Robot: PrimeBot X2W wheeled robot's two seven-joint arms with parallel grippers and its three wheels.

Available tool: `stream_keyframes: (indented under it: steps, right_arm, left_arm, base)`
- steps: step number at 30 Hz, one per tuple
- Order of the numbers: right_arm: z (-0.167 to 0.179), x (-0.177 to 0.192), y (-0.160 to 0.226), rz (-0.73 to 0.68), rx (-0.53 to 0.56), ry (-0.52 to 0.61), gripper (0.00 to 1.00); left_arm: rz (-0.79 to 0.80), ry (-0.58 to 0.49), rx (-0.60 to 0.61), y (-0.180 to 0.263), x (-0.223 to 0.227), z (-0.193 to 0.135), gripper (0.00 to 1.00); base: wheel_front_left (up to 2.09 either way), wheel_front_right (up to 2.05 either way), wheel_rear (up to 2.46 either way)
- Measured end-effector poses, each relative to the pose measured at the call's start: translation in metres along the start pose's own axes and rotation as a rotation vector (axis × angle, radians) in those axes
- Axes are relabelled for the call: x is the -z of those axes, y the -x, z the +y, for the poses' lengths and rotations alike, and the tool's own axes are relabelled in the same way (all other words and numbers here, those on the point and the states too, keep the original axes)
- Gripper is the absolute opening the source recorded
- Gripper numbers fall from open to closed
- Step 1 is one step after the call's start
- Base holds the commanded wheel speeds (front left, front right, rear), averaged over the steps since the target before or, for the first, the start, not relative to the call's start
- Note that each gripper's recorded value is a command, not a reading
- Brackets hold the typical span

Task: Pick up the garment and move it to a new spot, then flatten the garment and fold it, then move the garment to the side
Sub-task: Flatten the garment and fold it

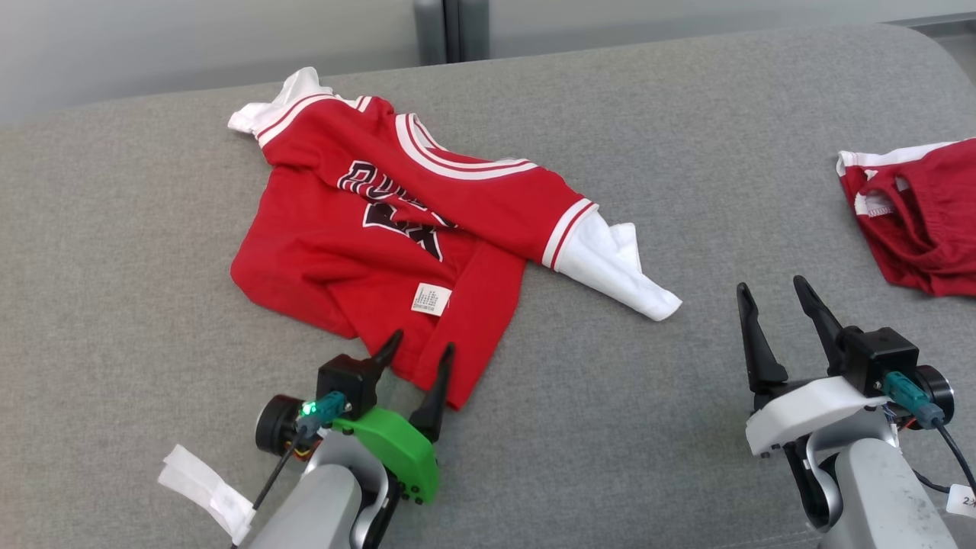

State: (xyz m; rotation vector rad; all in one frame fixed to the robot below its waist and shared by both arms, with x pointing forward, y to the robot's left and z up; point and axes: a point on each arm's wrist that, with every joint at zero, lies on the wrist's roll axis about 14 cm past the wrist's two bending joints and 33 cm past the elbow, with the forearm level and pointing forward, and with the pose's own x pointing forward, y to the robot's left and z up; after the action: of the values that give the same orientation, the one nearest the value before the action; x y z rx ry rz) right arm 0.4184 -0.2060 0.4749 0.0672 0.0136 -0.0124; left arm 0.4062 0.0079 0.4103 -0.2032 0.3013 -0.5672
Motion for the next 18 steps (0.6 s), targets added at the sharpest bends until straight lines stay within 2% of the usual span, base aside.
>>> stream_keyframes:
  steps: [11,13,15,18]
  right_arm:
    - [-0.002,0.003,0.001,0.008,0.004,0.009,1.00]
    - [-0.002,0.003,0.001,0.008,0.003,0.009,1.00]
    - [-0.001,0.002,0.001,0.007,0.001,0.011,1.00]
    - [0.000,0.002,0.001,0.007,-0.001,0.014,1.00]
  left_arm:
    - [0.100,0.003,-0.002,0.008,0.033,0.001,1.00]
    - [0.104,0.002,0.000,0.009,0.034,0.001,0.97]
    - [0.108,0.002,0.001,0.009,0.035,0.000,0.87]
    - [0.109,-0.004,0.011,0.010,0.035,-0.003,0.18]
  base:
    - [0.00,0.00,0.00]
    - [0.00,0.00,0.00]
    - [0.00,0.00,0.00]
    - [0.00,0.00,0.00]
